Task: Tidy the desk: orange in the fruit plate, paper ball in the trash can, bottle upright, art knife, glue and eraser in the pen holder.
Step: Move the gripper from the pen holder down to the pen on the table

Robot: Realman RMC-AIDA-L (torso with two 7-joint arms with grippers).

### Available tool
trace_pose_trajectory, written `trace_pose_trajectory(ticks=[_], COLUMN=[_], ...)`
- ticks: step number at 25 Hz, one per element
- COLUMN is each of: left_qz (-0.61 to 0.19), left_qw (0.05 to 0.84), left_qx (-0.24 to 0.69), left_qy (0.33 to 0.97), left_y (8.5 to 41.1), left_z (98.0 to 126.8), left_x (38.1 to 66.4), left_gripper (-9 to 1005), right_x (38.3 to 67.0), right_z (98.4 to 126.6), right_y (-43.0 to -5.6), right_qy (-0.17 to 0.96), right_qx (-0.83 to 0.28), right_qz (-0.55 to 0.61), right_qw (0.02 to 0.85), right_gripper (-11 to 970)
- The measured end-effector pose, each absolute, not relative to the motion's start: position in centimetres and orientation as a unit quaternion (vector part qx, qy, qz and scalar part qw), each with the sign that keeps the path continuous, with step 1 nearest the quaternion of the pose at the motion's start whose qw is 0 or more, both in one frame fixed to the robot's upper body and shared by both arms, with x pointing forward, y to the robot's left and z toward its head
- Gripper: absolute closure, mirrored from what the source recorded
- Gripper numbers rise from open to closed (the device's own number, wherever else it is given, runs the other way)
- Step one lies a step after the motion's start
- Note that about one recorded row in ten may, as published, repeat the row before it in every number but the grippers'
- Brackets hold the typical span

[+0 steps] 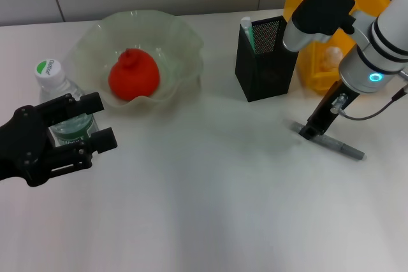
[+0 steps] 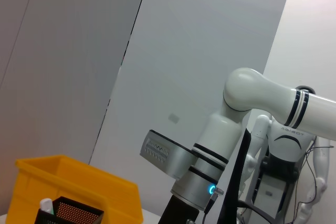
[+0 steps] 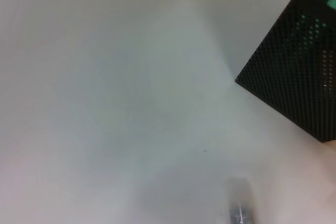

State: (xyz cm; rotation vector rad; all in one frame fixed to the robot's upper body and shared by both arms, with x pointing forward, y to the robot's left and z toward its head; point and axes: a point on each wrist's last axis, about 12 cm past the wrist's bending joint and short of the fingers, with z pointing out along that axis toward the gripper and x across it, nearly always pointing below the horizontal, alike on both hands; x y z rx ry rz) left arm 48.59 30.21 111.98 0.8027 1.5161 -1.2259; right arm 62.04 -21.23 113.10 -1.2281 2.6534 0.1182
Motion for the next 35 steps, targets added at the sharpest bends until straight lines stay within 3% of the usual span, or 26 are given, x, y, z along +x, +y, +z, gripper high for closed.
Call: trace_pose_trajectory(ticks=[21,35], left_qz=[-0.506,-0.505], left_qw=[0.494,0.494], left_qx=[0.33,0.331], left_qy=[0.625,0.625], left_y=[30.19,30.21], left_z=[111.91,111.95], left_x=[48.53,48.58], left_gripper=[208,207], right_x=[62.07,62.1], right_z=[112.71,112.57], right_y=[-21.1,-21.12], right_qy=[0.901,0.901], right_qx=[-0.419,-0.418], right_qz=[0.041,0.041], right_qw=[0.102,0.103], right_gripper=[665,746])
